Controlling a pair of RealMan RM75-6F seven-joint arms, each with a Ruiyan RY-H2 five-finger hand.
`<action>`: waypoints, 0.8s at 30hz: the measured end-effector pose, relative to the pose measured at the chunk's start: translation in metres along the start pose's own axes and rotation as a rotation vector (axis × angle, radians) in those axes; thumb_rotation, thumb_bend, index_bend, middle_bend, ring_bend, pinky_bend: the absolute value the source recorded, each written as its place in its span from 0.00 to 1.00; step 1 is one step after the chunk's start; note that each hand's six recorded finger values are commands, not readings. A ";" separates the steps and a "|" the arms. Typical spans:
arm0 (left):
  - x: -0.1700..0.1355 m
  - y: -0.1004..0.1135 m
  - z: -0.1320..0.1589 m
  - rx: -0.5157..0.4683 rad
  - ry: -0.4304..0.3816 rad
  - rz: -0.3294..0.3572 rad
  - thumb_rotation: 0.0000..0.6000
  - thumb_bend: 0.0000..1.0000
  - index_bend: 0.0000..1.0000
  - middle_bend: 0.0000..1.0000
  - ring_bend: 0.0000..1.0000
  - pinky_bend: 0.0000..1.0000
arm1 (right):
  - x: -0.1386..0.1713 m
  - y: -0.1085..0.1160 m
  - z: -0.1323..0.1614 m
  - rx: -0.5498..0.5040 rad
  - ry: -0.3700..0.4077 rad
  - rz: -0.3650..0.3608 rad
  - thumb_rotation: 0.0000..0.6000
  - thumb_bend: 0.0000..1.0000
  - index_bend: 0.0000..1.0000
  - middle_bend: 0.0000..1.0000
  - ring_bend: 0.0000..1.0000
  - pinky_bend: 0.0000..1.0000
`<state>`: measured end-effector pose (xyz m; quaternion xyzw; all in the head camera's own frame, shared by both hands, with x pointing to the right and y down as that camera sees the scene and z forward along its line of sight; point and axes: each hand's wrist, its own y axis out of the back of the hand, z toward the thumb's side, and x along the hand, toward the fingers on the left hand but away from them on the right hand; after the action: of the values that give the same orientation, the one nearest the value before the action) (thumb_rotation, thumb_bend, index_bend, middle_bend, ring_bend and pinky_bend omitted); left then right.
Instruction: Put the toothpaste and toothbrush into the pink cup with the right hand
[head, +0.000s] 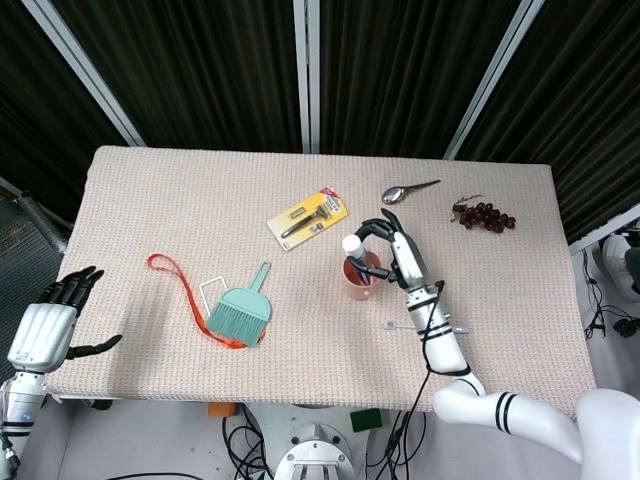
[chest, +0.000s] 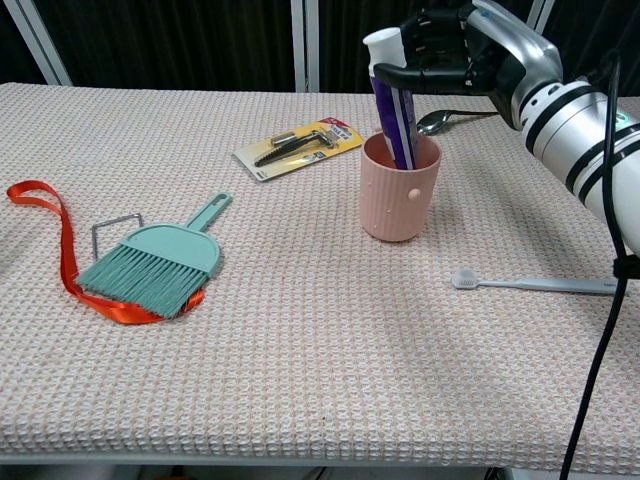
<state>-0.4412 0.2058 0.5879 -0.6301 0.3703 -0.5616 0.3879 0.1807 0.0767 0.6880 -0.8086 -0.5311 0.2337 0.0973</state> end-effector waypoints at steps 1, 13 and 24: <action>0.000 0.000 0.000 0.000 0.000 0.000 0.65 0.09 0.09 0.08 0.11 0.22 | 0.001 -0.001 -0.003 0.001 -0.004 0.001 1.00 0.66 0.76 0.64 0.23 0.00; -0.001 -0.002 -0.001 -0.002 0.004 -0.002 0.68 0.09 0.09 0.08 0.11 0.22 | 0.011 -0.010 -0.021 0.009 -0.018 0.025 1.00 0.65 0.76 0.62 0.22 0.00; -0.001 -0.004 -0.002 -0.005 0.009 -0.006 0.72 0.09 0.09 0.08 0.11 0.22 | 0.009 -0.017 -0.029 0.024 -0.030 0.044 1.00 0.64 0.75 0.58 0.19 0.00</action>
<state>-0.4436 0.2079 0.5910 -0.6297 0.3714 -0.5647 0.3830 0.1844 0.0946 0.7179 -0.8152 -0.5119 0.2542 0.0937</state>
